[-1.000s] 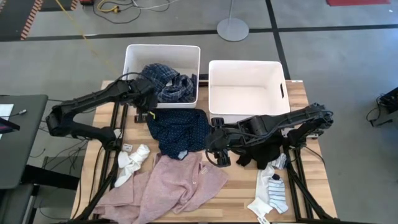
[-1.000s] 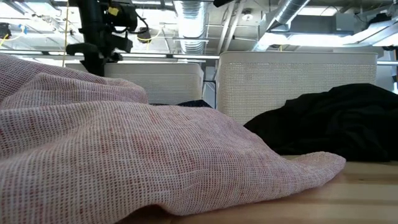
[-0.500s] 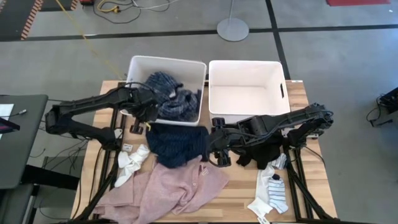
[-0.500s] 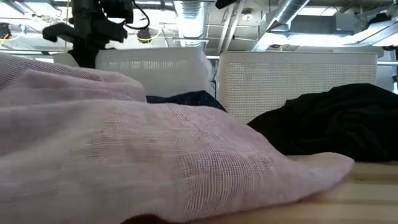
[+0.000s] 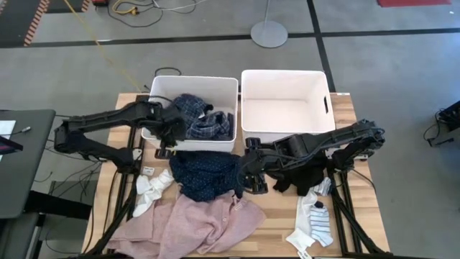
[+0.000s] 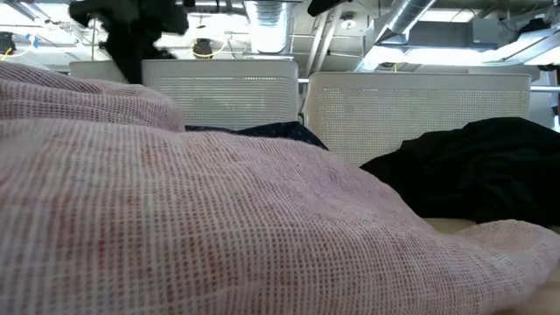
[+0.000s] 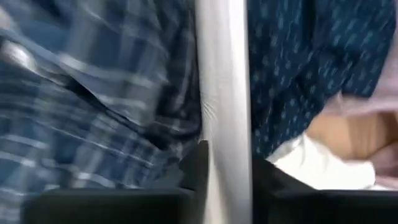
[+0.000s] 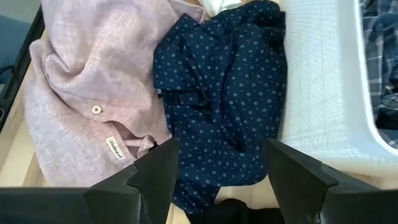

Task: Sort clothes
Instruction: Adjust the left white laundry bin, then put the dark blue shirt into the left white laundry bin

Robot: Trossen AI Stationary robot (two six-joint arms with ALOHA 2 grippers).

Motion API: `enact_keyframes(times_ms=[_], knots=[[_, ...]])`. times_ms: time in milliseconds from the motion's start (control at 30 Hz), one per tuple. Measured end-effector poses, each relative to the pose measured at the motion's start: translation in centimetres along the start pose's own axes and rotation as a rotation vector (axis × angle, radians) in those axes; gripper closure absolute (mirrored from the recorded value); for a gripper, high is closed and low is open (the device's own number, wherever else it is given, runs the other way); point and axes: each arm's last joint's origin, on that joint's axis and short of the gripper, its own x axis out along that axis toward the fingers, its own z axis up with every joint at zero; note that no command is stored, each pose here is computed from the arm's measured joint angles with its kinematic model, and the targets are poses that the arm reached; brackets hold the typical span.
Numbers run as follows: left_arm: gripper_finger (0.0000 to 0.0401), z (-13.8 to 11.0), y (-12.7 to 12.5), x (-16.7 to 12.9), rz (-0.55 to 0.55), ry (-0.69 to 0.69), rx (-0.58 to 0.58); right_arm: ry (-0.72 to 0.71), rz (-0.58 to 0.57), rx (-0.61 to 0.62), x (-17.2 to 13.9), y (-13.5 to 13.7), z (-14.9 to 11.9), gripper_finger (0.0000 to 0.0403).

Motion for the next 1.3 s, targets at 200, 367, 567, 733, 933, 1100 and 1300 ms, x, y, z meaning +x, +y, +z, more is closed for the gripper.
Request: enact_keyframes(times_ms=[200,367,567,733,933,1100,1300], knots=[[0.0232,1.2,0.5,-3.1,0.069,-0.108,-0.011,-0.013,0.039,-0.043,1.2,2.3,-0.9,0.0148],[0.0174,1.8,0.8,-6.3,0.132,-0.192,-0.021,-0.100,0.066,-0.099,2.7,4.0,-1.5,0.0148],[0.0162,1.7,-0.3,-10.0,0.237,-0.217,-0.031,-0.180,0.049,-0.107,4.9,3.8,-2.5,0.0148],[0.0163,1.0,-2.2,-12.4,0.282,-0.286,-0.006,-0.237,0.022,-0.083,6.8,2.5,-3.5,0.0148],[0.0163,-0.3,-4.7,-14.2,0.249,-0.403,0.031,-0.324,0.014,-0.107,9.3,1.9,-3.9,0.0148],[0.0163,-1.0,-6.7,-15.1,0.167,-0.482,0.069,-0.310,-0.005,-0.154,13.3,2.2,-4.6,0.0148],[0.0163,-0.9,-8.7,-15.6,0.153,-0.541,0.123,-0.288,-0.155,-0.197,15.2,1.3,-4.1,0.0148]])
